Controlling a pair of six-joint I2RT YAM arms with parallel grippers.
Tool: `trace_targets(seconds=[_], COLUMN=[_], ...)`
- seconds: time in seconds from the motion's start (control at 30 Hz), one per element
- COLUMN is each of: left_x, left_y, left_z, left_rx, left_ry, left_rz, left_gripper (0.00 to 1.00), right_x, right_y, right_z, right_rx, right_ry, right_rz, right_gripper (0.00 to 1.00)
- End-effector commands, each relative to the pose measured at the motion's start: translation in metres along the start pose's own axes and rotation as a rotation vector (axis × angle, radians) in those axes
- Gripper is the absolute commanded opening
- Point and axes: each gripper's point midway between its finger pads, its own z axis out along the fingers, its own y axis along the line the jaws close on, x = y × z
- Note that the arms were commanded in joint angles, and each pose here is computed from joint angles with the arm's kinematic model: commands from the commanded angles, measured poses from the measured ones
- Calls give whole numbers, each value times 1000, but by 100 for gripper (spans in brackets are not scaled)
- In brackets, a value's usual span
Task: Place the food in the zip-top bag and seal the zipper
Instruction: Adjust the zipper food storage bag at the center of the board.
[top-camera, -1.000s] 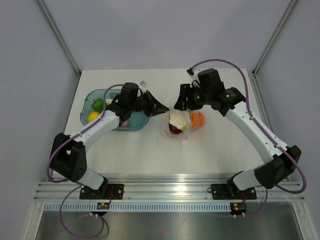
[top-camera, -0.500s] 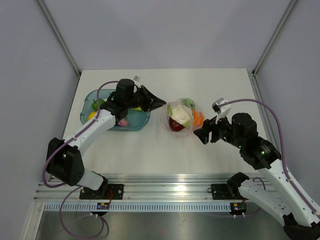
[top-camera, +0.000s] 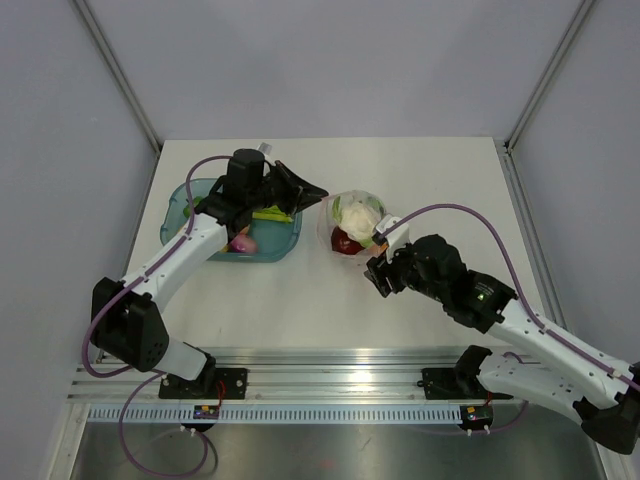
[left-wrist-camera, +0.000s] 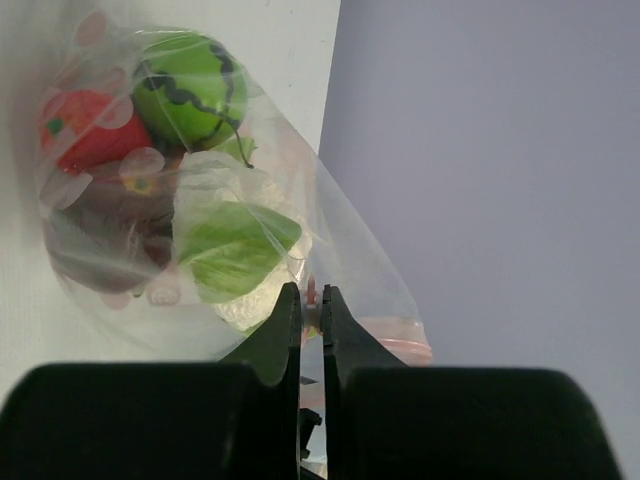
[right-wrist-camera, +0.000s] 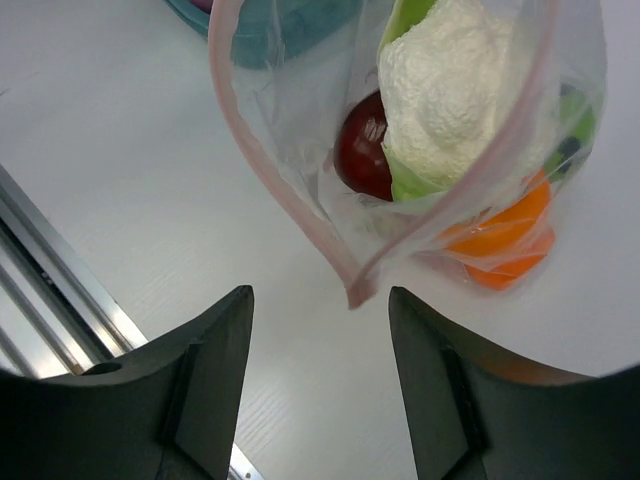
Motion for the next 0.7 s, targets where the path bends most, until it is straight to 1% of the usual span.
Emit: trace_targets(seconds=[0.0, 0.03, 0.17, 0.23, 0.3, 0.33, 0.4, 0.43, 0.47, 0.57, 0.63, 0.67], left_x=[-13, -13, -14, -14, -14, -14, -14, -14, -13, -15, -20, -22], left_y=[-39, -39, -39, -36, -36, -35, -35, -37, -37, -38, -40, -41], left_z=[-10, -11, -10, -10, -10, -10, -10, -11, -12, -15, -17, -17], left_rx=[92, 92, 91, 86, 86, 86, 87, 91, 91, 90, 92, 92], left_ry=[-51, -52, -57, -60, -61, -61, -63, -64, -64, -77, -89, -91], left_rz=[24, 23, 18, 15, 10, 8, 6, 6, 7, 9, 10, 14], left_gripper=[0, 0, 0, 0, 0, 0, 0, 0, 0, 0, 0, 0], right_x=[-18, -17, -31, -31, -39, -38, -42, -43, -44, -53, -61, -72], right_y=[-9, -9, -10, -12, -14, -13, -10, -9, -8, -14, -23, -29], right_z=[11, 13, 19, 24, 27, 31, 34, 37, 37, 31, 19, 13], right_rx=[81, 87, 107, 127, 141, 139, 128, 120, 122, 150, 199, 227], right_ry=[-73, -74, -156, -160, -196, -195, -204, -200, -200, -246, -290, -337], right_rz=[-85, -91, -77, -64, -43, -42, -25, -22, -7, 12, 16, 5], right_gripper=[63, 63, 58, 50, 43, 33, 23, 13, 9, 0, 0, 0])
